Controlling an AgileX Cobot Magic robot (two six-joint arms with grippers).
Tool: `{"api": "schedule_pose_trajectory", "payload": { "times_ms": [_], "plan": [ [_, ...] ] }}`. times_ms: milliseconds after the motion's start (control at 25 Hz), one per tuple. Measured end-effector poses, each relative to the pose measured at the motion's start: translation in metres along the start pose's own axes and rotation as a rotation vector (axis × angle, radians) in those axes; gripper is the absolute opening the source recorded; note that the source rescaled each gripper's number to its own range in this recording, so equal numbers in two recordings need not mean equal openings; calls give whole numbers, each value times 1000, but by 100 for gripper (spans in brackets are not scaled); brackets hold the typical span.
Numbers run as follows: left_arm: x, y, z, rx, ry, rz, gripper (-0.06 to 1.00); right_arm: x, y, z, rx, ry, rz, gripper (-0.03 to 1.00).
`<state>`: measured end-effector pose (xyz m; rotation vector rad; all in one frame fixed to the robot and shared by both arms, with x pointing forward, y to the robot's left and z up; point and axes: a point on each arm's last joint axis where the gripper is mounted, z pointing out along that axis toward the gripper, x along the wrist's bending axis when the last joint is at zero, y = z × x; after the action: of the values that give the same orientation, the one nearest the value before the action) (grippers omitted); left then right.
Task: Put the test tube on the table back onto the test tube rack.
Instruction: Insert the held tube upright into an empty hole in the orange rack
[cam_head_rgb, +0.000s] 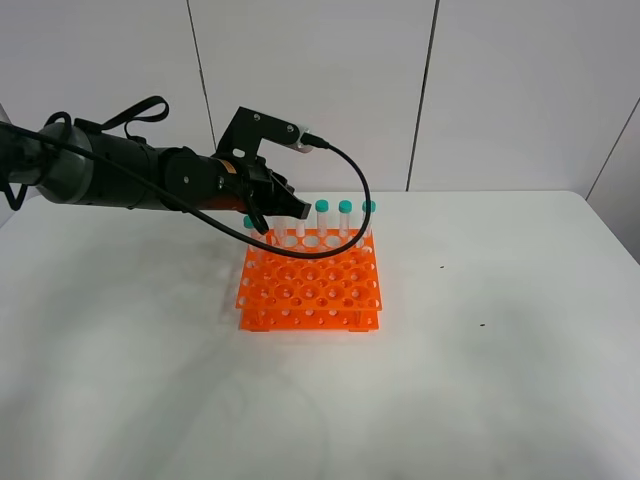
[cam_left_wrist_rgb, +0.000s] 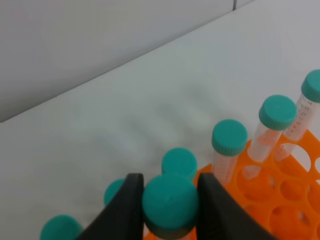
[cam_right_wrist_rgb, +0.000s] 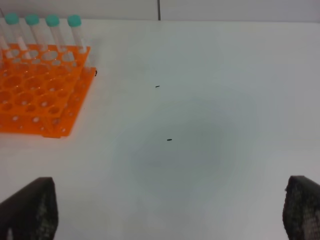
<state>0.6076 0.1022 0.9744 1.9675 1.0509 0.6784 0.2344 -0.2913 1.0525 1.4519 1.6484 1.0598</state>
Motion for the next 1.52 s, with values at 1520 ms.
{"api": "schedule_pose_trajectory", "payload": {
  "times_ms": [1520],
  "plan": [
    [12,-3,-15,-36,39,-10,1,0,0,0,0,0,0,100]
  ]
}}
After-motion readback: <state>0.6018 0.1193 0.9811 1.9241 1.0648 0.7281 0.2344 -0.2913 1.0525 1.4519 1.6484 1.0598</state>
